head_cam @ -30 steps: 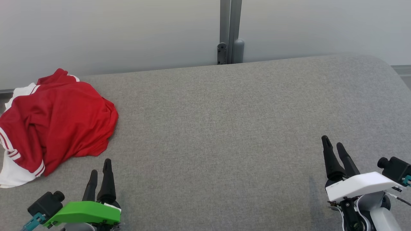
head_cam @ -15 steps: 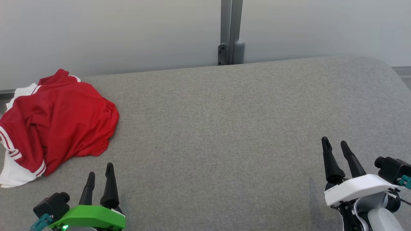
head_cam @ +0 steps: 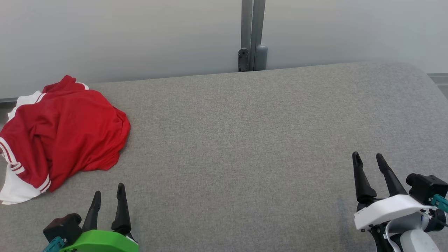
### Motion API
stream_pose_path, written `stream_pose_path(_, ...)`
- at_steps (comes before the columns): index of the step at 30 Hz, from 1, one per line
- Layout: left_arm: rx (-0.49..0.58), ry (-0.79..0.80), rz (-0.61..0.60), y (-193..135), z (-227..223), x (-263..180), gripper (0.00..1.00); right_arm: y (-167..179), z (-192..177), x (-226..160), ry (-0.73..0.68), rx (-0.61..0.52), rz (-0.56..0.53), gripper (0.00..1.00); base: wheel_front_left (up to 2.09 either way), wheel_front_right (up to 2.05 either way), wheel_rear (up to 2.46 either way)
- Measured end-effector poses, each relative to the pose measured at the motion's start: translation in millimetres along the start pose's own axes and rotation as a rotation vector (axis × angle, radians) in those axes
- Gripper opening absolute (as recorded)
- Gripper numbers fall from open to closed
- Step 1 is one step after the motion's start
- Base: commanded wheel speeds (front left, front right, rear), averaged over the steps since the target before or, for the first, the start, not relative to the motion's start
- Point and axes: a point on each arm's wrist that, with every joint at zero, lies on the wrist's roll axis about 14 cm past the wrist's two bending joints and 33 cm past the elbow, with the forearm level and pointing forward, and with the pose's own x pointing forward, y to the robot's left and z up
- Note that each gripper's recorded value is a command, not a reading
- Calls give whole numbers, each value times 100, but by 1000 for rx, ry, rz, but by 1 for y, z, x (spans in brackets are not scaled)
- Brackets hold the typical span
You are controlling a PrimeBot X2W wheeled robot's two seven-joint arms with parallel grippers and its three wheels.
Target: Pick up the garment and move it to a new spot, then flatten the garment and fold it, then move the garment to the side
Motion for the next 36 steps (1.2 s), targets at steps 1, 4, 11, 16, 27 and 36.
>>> stream_pose_path(1, 7, -1, 1, 1, 0, -1, 100, 0, 1, 0, -3, -10, 0, 100, 0, 0, 0)
stream_pose_path(4, 48, -4, 0, 2, 0, -2, 100, -2, 1, -2, -5, -45, -1, 100, 0, 0, 0)
stream_pose_path(11, 113, -15, -7, 2, 2, -4, 100, -3, 1, -5, -8, -115, 0, 100, 0, 0, 0)
stream_pose_path(16, 158, -25, -18, 0, 3, -5, 100, -3, 1, -7, -14, -157, 4, 100, 0, 0, 0)
stream_pose_path(27, 249, -45, -45, -6, 6, -6, 100, -3, 2, -10, -22, -247, 14, 100, 0, 0, 0)
stream_pose_path(36, 312, -54, -60, -8, 6, -8, 100, -5, 0, -13, -21, -293, 11, 100, 0, 0, 0)
